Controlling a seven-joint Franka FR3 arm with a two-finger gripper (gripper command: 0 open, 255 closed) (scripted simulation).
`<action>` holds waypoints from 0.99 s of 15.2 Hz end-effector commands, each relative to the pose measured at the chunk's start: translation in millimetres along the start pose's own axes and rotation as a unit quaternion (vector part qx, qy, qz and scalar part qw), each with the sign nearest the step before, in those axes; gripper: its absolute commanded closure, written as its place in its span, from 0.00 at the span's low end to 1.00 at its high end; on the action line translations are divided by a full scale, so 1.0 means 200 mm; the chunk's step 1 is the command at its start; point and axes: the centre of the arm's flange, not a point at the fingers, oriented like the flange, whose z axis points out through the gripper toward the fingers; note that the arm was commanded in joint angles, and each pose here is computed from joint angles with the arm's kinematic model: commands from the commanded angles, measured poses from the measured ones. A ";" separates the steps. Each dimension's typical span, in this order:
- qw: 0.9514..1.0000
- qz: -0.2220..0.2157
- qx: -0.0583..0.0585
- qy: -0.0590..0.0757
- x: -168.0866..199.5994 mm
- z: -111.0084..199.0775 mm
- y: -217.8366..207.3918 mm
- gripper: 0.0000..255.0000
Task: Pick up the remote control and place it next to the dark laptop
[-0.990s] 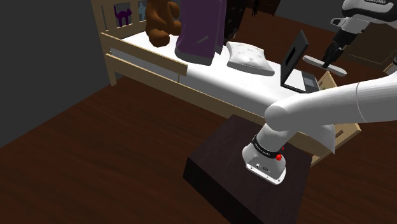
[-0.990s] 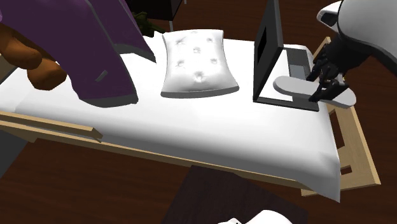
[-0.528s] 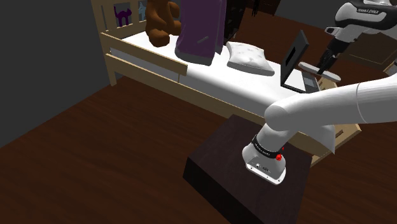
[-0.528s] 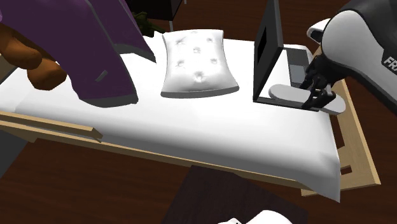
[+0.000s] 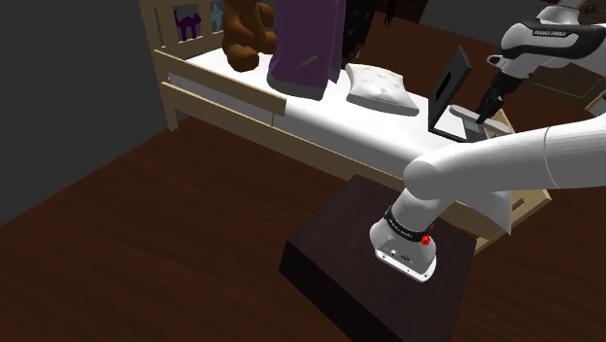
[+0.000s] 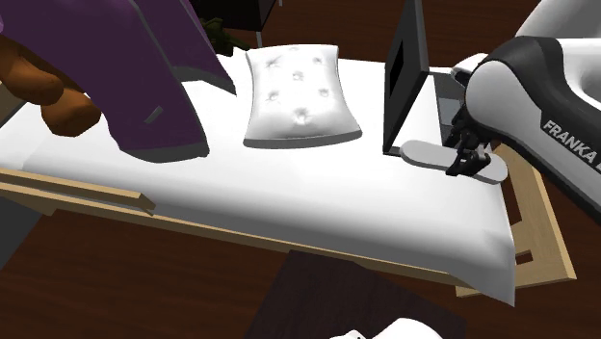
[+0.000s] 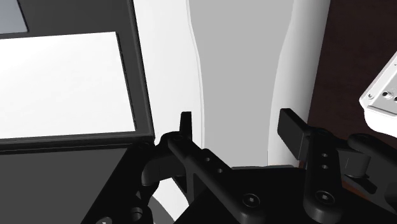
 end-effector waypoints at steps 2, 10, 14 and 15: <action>1.000 0.000 0.000 0.000 0.00 0.08 0.00 1.00; 1.000 0.000 0.000 0.000 0.00 0.29 -0.01 1.00; 1.000 0.000 0.000 0.000 0.00 0.40 -0.01 1.00; 1.000 0.000 0.000 0.000 0.00 0.42 -0.01 1.00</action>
